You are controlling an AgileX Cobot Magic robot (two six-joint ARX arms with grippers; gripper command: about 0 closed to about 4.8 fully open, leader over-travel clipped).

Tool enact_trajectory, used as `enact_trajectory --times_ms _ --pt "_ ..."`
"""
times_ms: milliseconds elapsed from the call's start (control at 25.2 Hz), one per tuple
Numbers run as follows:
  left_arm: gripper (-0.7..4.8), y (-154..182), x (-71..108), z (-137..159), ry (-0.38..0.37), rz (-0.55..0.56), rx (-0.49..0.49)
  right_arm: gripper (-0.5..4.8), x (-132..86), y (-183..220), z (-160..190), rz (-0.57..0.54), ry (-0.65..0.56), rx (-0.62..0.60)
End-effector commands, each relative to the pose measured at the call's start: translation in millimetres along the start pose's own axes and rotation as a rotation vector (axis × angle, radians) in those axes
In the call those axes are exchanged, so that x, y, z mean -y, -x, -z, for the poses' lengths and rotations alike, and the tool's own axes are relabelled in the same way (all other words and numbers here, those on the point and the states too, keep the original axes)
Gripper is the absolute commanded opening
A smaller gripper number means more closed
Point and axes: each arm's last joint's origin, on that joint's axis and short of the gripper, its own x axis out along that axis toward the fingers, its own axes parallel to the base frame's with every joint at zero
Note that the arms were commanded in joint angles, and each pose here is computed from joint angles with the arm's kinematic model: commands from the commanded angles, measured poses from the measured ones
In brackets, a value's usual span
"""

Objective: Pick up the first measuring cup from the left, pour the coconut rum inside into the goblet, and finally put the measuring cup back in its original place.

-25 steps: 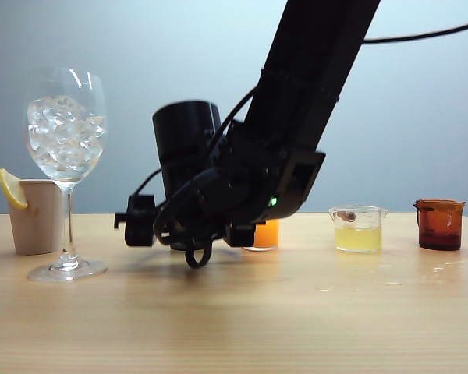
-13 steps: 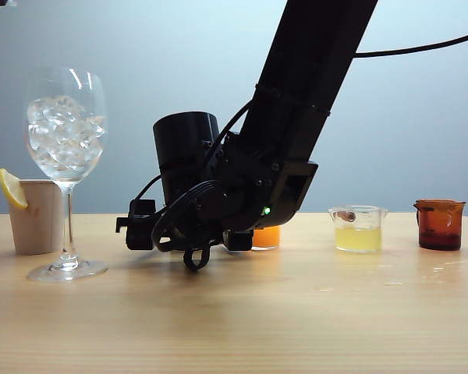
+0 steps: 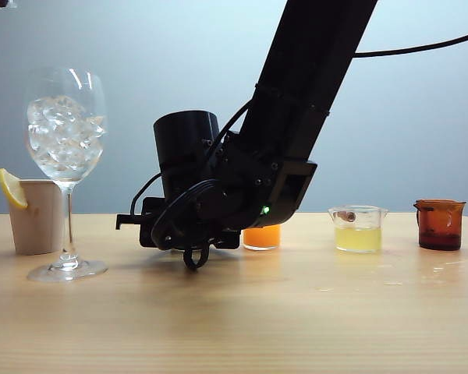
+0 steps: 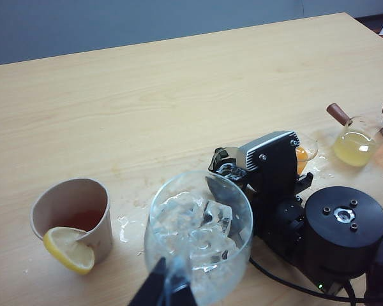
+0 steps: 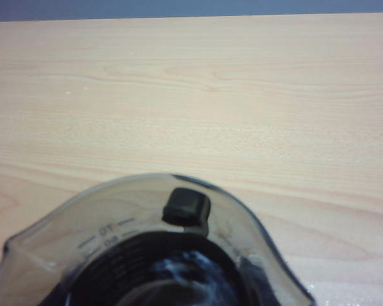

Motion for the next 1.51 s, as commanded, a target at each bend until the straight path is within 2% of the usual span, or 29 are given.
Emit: enact_trajectory --times_ms 40,119,397,833,1072,1389,1508 --pt "-0.03 1 0.3 -2 0.001 0.005 0.017 1.9 -1 0 -2 -0.016 -0.011 0.009" --pt "-0.03 1 0.3 -2 0.001 0.005 0.018 1.65 -2 0 -2 -0.03 -0.011 0.007" --pt "-0.03 1 0.3 -2 0.001 0.005 0.018 1.65 -12 9 -13 -0.06 0.04 0.025" --pt "-0.03 1 0.3 -2 0.001 0.005 0.018 1.65 -18 29 -72 -0.195 0.13 0.012" --pt "-0.03 1 0.3 -2 0.001 0.005 0.018 1.65 -13 36 -99 -0.197 0.15 0.023" --pt "-0.03 1 0.3 -2 0.001 0.005 0.018 1.66 1 45 -138 -0.358 0.135 0.007" --pt "-0.03 1 0.3 -2 0.001 0.005 0.018 1.66 7 53 -157 -0.458 0.132 0.011"
